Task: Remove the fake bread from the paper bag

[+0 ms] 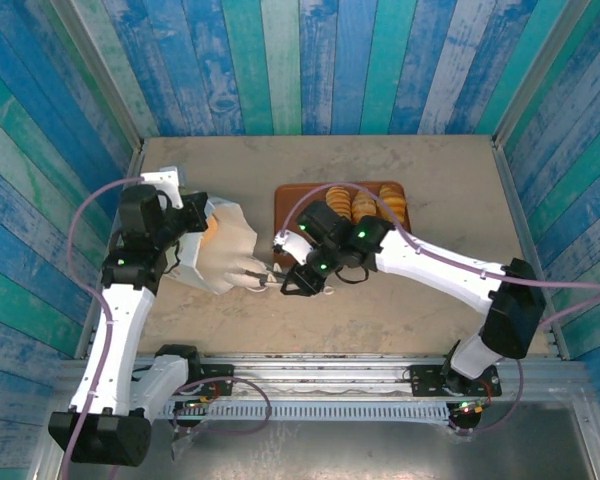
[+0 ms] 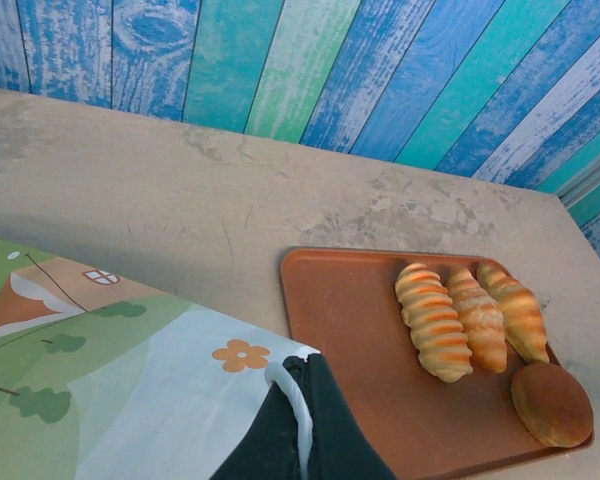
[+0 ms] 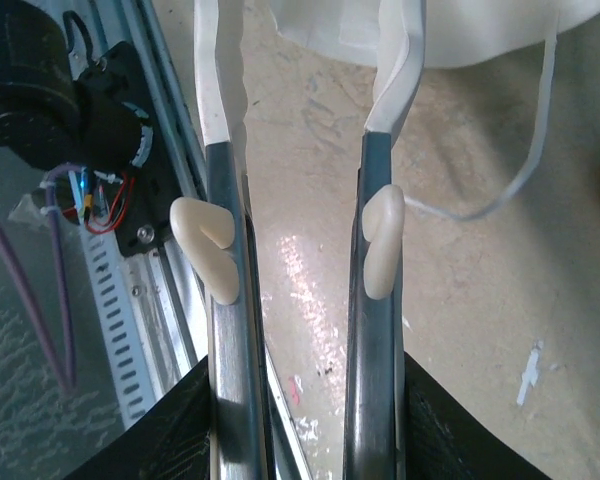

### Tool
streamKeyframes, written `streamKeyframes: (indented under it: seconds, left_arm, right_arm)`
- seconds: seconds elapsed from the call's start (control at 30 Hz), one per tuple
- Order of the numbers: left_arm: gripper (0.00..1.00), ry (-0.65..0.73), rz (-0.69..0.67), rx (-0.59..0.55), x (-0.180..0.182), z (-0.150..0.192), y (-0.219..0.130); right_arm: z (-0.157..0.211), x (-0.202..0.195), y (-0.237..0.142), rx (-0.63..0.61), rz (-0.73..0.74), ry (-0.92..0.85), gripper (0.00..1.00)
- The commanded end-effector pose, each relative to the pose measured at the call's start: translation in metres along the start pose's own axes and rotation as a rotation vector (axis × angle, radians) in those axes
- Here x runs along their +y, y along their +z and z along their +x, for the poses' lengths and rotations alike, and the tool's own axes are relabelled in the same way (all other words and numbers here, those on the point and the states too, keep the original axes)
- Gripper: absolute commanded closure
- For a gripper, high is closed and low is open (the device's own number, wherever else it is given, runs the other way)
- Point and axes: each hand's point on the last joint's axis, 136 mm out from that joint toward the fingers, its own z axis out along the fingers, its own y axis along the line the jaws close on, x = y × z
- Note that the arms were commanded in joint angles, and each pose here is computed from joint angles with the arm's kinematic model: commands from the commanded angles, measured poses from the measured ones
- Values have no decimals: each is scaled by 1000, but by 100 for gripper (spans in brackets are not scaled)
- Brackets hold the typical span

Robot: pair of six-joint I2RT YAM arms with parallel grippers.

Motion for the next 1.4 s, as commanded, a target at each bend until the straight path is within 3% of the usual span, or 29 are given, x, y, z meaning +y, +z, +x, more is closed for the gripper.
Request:
streamKeyframes:
  seconds: [0.0, 0.3, 0.57, 0.97, 1.37]
  left_arm:
    - [100, -2, 20, -9, -7, -8, -7]
    - [100, 11, -30, -34, -2, -7, -22]
    - [100, -7, -90, -71, 7, -10, -32]
    - [100, -64, -47, -75, 3, -5, -25]
    - [100, -124, 110, -69, -21, -12, -12]
  right_arm:
    - [-31, 11, 1, -80, 21, -32, 58]
    - [-47, 16, 33, -78, 135, -94, 58]
    - [-44, 2, 57, -64, 304, -40, 58]
    - [-70, -17, 74, -88, 410, 21, 56]
    - [-79, -50, 101, -113, 248, 296, 54]
